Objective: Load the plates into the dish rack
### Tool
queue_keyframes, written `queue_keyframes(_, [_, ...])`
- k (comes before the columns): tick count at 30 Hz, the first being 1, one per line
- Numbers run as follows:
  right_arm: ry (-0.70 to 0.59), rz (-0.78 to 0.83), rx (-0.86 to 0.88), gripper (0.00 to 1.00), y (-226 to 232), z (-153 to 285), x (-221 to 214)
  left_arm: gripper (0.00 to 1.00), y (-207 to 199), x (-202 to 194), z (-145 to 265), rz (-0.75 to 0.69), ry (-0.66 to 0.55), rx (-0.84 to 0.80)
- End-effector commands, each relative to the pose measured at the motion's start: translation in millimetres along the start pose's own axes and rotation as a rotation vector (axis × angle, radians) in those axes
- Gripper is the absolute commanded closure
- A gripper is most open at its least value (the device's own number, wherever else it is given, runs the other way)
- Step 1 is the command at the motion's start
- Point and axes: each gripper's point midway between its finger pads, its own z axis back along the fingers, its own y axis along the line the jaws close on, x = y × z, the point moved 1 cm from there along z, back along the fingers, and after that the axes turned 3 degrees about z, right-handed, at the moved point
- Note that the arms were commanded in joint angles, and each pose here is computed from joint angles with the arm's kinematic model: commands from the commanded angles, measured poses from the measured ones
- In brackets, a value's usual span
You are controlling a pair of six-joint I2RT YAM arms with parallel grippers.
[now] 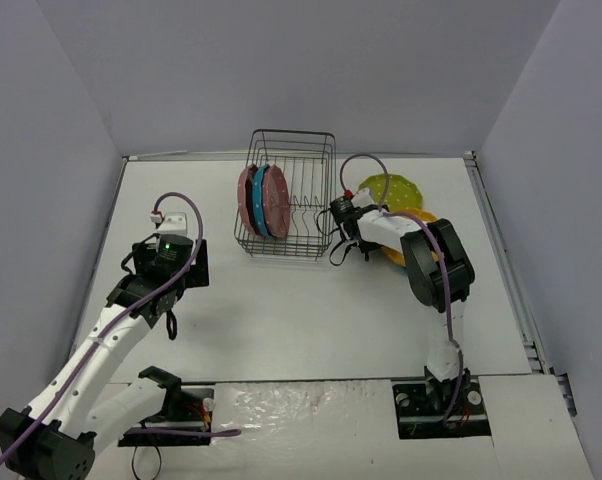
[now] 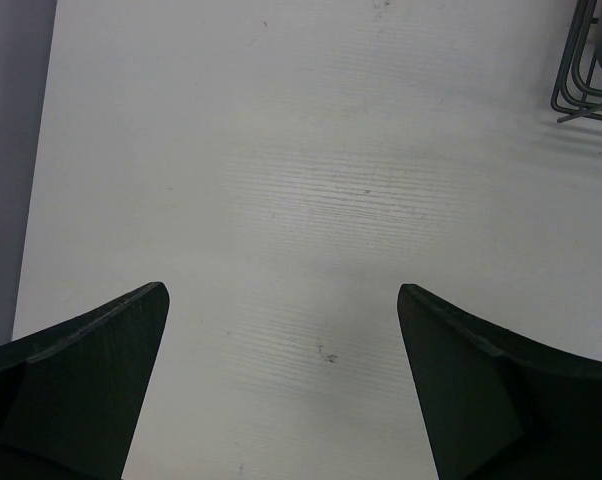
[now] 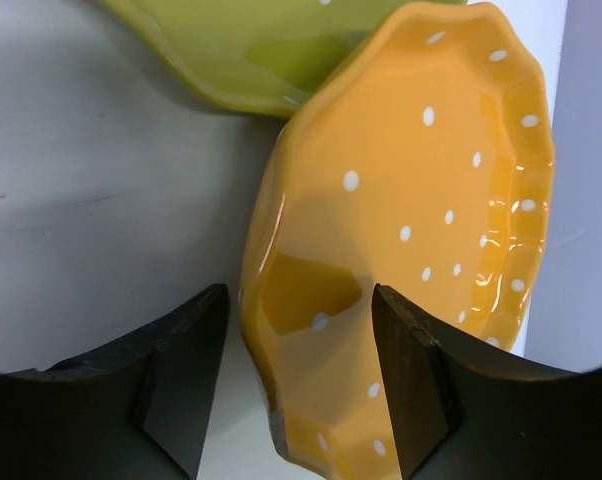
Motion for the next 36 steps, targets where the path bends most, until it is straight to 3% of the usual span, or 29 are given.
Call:
queue_keyframes(1, [-0.007, 0.035, -0.037, 0.45, -2.7, 2.2, 1.0, 0.03, 3.1, 20.2, 4.2, 0.024, -0.072, 0.008])
queue_keyframes(6, [-0.008, 0.031, -0.038, 0.59, -3.3, 0.3, 1.7, 0.03, 3.4, 20.0, 4.4, 0.025, -0.072, 0.009])
queue_keyframes(15, [-0.061, 0.007, -0.031, 1.0, -18.5, 18.0, 18.7, 0.03, 3.5, 20.8, 4.9, 0.026, -0.076, 0.009])
queue_keyframes(27, [-0.226, -0.116, 0.153, 1.0, -60.2, 92.9, 60.5, 0.03, 3.9, 21.5, 4.8, 0.025, -0.079, 0.011])
queue_keyframes(36, [-0.291, -0.172, 0.172, 1.0, -101.3, 122.3, 74.2, 0.03, 3.2, 22.0, 5.1, 0.027, -0.08, 0.007])
